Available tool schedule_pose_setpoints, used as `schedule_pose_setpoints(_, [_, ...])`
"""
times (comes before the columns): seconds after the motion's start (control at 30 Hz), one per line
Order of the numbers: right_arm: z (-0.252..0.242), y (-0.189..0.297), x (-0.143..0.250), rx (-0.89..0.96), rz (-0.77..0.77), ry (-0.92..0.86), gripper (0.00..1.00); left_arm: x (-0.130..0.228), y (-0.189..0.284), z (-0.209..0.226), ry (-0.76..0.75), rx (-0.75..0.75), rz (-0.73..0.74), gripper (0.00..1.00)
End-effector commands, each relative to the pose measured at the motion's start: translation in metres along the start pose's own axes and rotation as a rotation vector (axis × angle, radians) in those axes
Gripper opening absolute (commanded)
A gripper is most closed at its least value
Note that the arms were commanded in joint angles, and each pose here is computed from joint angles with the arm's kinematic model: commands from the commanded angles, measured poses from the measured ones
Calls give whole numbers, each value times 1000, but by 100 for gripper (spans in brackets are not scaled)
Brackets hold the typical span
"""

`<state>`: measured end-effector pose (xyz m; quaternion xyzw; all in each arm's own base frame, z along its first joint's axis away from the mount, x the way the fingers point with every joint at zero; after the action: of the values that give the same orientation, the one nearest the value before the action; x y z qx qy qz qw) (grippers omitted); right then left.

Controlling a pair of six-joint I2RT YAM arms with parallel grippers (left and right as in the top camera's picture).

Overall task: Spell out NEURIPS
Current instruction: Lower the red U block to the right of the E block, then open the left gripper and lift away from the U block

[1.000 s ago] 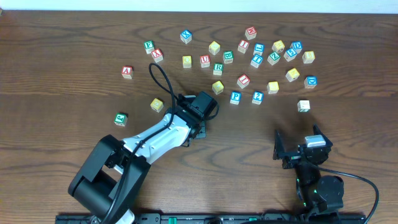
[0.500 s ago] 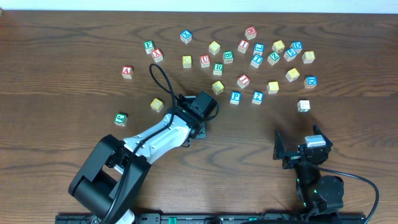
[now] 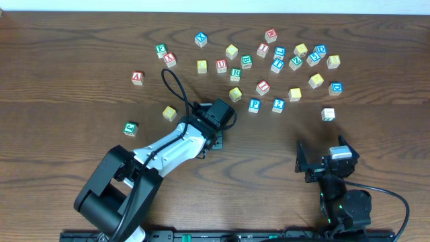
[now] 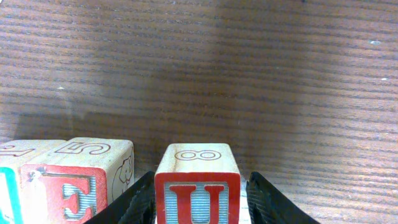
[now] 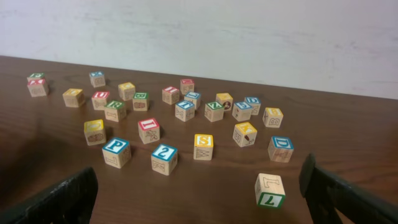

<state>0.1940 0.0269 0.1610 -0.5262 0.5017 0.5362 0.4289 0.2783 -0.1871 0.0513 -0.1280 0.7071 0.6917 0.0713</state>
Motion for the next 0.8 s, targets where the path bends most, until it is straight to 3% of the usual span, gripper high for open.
schedule_pose_setpoints(0.0, [-2,0,1,12,0,11,99,4,-6,5,-3,-19,18,45])
schedule_pose_setpoints(0.77, [-2,0,1,12,0,11,99,-7,12,5,4,-6,-50,45])
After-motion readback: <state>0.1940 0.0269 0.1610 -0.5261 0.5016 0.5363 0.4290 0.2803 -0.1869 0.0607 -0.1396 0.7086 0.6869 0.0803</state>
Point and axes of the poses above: each gripper's point midway between its finger pads, its own y axis back along the fingers, its own z axis along the line the jaws close on, x = y × z, the point moved 5 cm from there along y, back along the fingers, and after that the axes turned 1 degree about y, right-handed, at the moved point
